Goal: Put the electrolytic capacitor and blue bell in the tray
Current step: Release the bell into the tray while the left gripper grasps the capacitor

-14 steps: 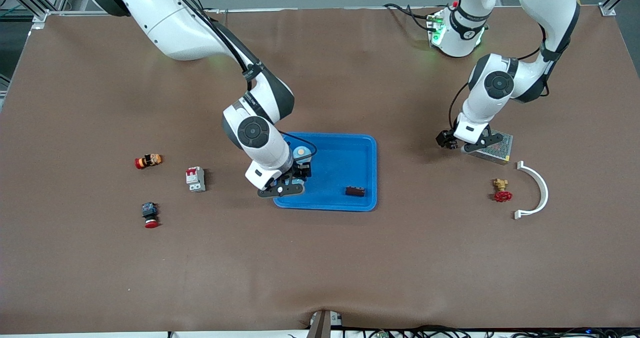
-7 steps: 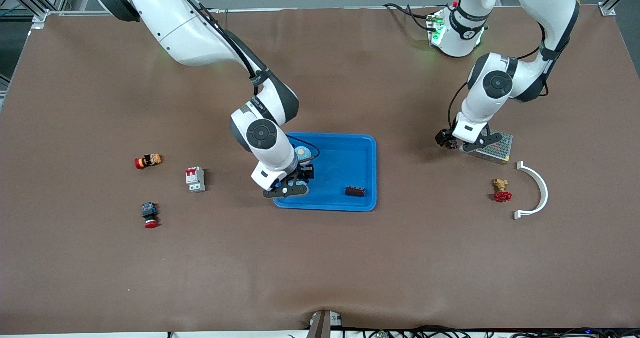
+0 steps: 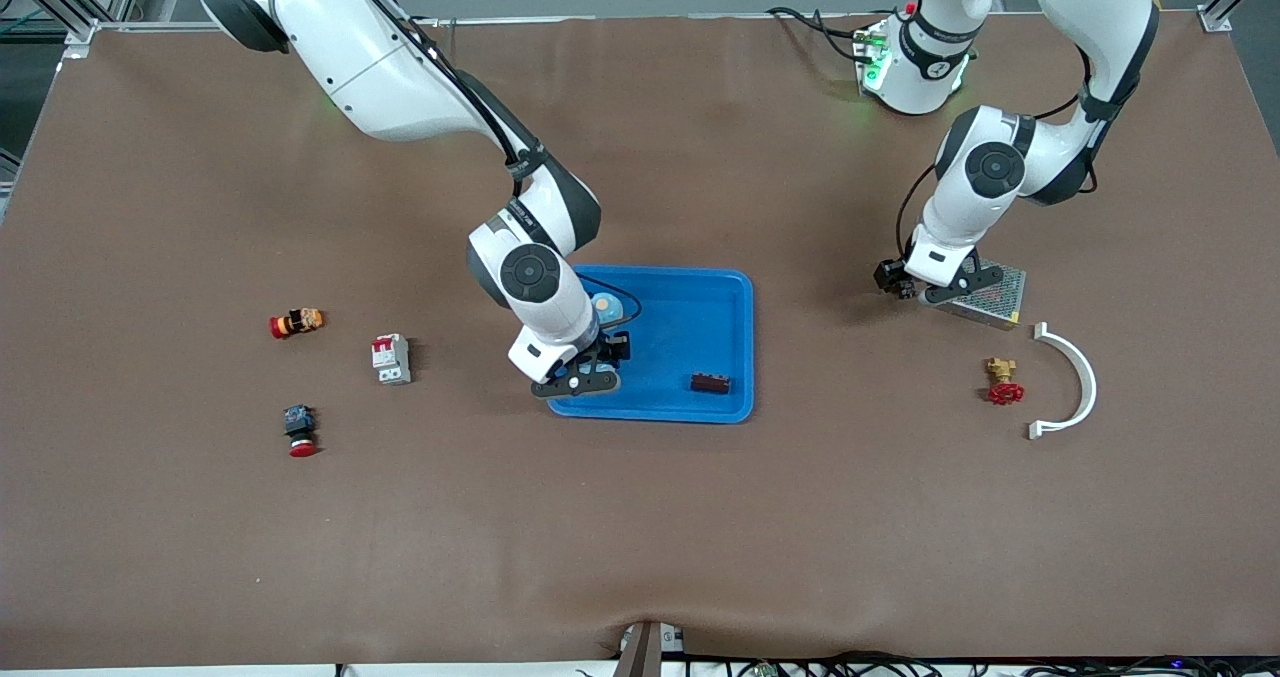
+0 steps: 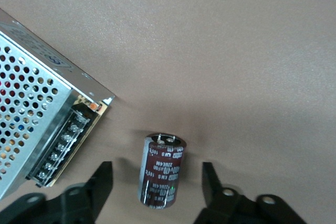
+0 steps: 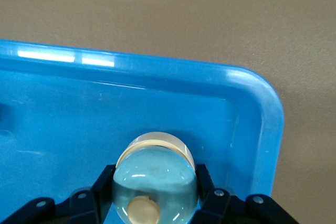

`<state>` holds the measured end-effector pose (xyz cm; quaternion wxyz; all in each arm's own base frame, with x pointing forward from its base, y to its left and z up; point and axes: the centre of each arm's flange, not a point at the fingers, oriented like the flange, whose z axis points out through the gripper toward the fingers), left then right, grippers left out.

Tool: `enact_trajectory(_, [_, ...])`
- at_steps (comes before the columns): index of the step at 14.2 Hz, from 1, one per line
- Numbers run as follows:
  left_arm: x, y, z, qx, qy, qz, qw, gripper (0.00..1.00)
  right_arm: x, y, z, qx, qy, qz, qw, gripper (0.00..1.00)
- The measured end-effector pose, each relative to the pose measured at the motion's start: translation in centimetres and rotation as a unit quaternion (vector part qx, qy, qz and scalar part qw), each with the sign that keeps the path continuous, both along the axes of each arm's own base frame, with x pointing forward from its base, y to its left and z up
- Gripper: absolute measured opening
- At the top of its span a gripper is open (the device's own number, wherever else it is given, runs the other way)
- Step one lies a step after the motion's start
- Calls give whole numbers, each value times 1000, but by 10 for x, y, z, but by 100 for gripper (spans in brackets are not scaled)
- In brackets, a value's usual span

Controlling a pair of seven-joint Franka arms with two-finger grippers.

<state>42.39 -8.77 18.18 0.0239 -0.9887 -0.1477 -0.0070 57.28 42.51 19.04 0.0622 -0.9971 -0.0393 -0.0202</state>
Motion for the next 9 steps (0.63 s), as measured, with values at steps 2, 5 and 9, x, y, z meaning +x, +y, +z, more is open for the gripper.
enact_trajectory(2, [0,0,0,1,1,-2,1000,50,-1,0,-6,0,1,0,1000,66])
enact_trajectory(5, [0,0,0,1,1,-2,1000,33,-1,0,-9,0,2,0,1000,66])
enact_trajectory(9, [0,0,0,2,1,-4,1000,33,-1,0,-9,0,2,0,1000,73])
